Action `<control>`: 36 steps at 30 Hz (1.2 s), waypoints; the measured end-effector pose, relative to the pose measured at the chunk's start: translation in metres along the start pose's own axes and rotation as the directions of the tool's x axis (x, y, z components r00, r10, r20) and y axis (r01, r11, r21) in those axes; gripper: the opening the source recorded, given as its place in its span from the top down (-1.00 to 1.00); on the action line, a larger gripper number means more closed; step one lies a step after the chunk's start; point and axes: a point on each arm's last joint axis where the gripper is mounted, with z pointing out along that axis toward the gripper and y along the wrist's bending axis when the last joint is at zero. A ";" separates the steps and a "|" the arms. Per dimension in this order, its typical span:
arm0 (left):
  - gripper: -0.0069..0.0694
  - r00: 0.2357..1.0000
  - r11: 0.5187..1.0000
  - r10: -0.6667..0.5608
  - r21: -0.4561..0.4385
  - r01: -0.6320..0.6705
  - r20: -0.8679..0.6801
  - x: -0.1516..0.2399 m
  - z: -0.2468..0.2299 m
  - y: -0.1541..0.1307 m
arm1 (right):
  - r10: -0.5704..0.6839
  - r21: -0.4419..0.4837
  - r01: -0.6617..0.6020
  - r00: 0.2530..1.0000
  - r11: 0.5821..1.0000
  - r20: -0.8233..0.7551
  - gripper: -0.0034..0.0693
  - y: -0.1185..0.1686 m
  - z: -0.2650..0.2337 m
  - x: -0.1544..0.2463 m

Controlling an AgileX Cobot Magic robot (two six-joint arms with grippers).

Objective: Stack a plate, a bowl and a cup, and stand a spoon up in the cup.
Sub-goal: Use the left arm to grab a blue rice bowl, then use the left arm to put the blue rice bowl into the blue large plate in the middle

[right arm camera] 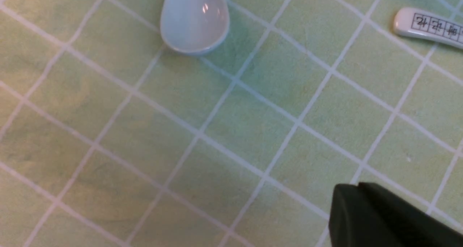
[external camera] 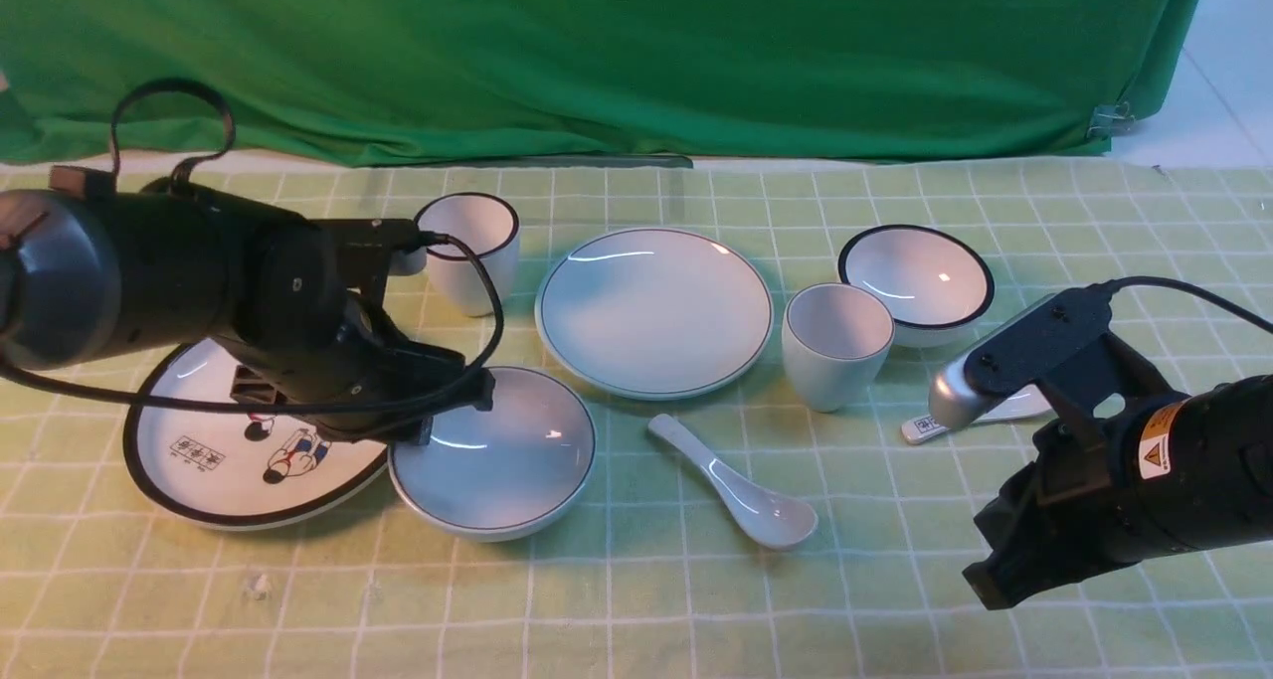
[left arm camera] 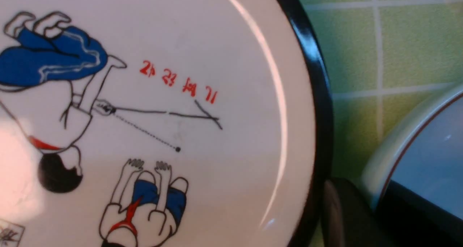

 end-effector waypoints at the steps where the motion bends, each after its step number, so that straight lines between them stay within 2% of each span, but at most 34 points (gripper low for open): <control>1: 0.72 1.000 1.000 0.006 0.000 -0.006 -0.001 0.000 0.000 0.000 | 0.000 0.000 0.000 1.000 1.000 0.001 0.76 0.000 0.000 0.000; 3: 0.75 0.999 0.999 0.023 0.034 -0.024 0.027 -0.010 -0.010 -0.005 | 0.000 0.001 0.000 1.000 1.000 0.006 0.76 0.000 0.000 -0.001; 7: 0.75 0.978 0.990 0.015 0.133 -0.043 0.206 -0.050 -0.038 -0.021 | 0.000 0.006 0.000 1.000 1.000 0.027 0.75 -0.001 0.000 -0.002; 10: 0.75 0.945 0.986 -0.002 0.160 -0.054 0.328 -0.078 -0.045 -0.028 | 0.000 0.010 0.000 0.999 1.000 0.044 0.75 -0.001 0.000 -0.004; 12: 0.75 0.936 0.984 0.000 0.164 -0.062 0.351 -0.094 -0.038 -0.032 | -0.001 0.015 -0.001 0.998 1.000 0.068 0.75 -0.001 0.000 -0.006; 16: 0.75 0.962 0.982 0.026 0.174 -0.075 0.271 -0.115 0.001 -0.044 | -0.001 0.020 -0.001 0.996 1.000 0.093 0.74 -0.002 0.000 -0.008; 19: 0.75 0.972 0.979 0.094 0.159 -0.130 0.214 -0.120 0.020 -0.058 | 0.000 0.020 -0.002 0.996 1.000 0.094 0.74 -0.002 0.000 -0.009; 24: 0.75 0.962 0.970 0.181 0.123 -0.208 0.203 -0.126 0.038 -0.074 | 0.000 0.018 -0.001 0.997 1.000 0.082 0.74 -0.002 0.000 -0.007; 32: 0.74 0.970 0.971 0.200 0.104 -0.215 0.140 -0.120 0.056 -0.072 | 0.003 0.017 -0.004 0.997 1.000 0.079 0.67 -0.002 0.000 -0.007; 35: 0.67 0.967 0.970 0.212 0.086 -0.225 0.142 -0.120 0.056 -0.071 | 0.003 0.017 -0.004 0.997 1.000 0.079 0.64 -0.002 0.000 -0.007; 36: 0.57 0.963 0.970 0.223 0.068 -0.235 0.151 -0.121 0.055 -0.070 | 0.003 0.017 -0.004 0.997 1.000 0.079 0.62 -0.002 0.000 -0.007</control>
